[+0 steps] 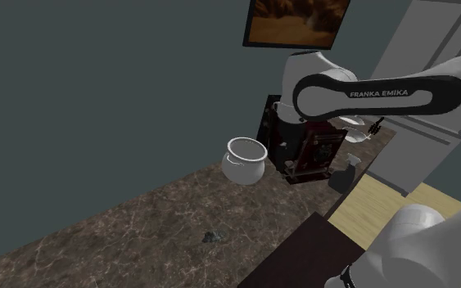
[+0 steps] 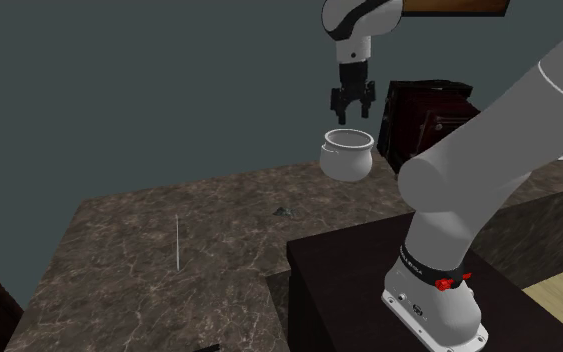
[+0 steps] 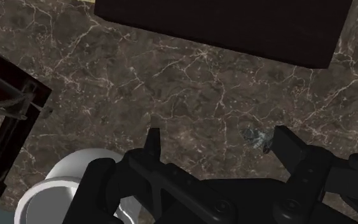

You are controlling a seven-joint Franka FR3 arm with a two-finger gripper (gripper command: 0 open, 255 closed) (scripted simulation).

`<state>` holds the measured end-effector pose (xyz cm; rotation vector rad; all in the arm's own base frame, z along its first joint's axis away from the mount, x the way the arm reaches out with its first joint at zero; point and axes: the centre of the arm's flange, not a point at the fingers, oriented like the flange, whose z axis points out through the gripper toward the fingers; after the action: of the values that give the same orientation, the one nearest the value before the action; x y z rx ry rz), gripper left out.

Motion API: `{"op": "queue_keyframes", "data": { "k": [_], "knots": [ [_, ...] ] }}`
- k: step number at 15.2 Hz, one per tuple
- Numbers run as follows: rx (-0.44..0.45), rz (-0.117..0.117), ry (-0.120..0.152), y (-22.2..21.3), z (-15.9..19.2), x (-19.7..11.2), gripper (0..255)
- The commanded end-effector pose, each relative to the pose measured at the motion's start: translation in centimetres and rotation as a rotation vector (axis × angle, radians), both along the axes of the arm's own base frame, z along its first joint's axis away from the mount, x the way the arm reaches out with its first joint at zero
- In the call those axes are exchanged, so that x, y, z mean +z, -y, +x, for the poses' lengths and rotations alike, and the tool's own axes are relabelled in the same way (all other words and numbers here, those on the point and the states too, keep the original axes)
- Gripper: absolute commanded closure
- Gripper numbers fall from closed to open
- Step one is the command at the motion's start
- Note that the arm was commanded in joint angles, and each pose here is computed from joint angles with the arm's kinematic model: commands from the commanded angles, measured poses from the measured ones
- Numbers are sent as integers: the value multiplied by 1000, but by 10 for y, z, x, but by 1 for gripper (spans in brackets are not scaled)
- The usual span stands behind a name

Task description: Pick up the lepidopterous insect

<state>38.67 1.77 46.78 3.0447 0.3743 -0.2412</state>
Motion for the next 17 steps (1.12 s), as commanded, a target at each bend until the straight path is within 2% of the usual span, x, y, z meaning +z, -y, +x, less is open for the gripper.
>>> {"op": "queue_keyframes", "data": {
  "k": [1, 17],
  "knots": [
    [39, 11, -10, -10, 10, -24, 0],
    [341, 97, -97, -100, 82, -203, 0]
  ]
}}
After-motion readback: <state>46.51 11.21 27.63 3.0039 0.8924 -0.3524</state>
